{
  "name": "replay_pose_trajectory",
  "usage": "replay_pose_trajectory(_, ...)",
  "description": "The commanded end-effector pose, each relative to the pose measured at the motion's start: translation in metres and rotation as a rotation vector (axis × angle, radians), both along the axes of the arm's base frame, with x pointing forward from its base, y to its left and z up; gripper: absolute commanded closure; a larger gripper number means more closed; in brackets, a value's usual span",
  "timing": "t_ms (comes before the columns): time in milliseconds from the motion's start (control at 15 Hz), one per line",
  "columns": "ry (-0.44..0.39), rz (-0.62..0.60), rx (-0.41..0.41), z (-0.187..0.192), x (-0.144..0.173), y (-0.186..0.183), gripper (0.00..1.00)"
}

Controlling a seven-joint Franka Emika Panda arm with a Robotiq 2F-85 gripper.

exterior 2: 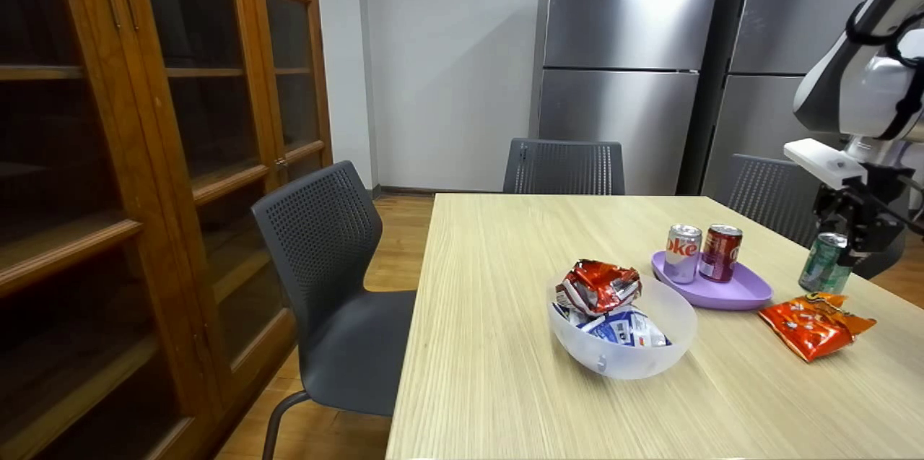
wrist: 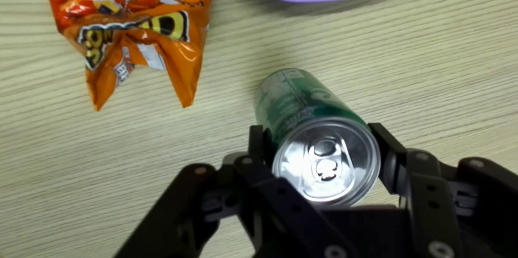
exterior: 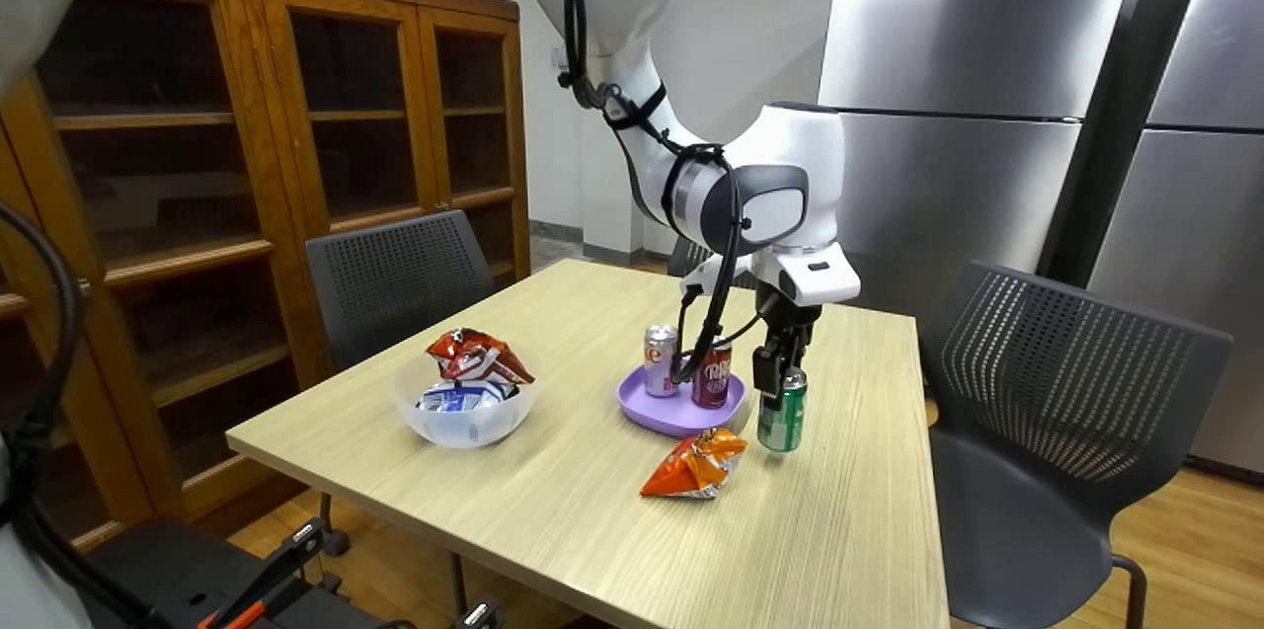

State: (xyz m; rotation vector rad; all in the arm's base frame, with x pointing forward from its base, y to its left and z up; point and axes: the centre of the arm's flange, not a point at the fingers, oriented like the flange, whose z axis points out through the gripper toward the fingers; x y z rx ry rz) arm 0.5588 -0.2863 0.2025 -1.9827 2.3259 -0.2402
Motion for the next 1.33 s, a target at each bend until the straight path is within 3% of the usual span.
replay_pose_trajectory(0,-0.039,0.008,-0.006,0.042,-0.023,0.032,0.61)
replay_pose_trajectory(600,-0.039,0.074,0.019,0.058,-0.032,0.098,0.61)
replay_pose_trajectory(1267,-0.024,0.104,0.062,0.039,-0.005,0.150,0.61)
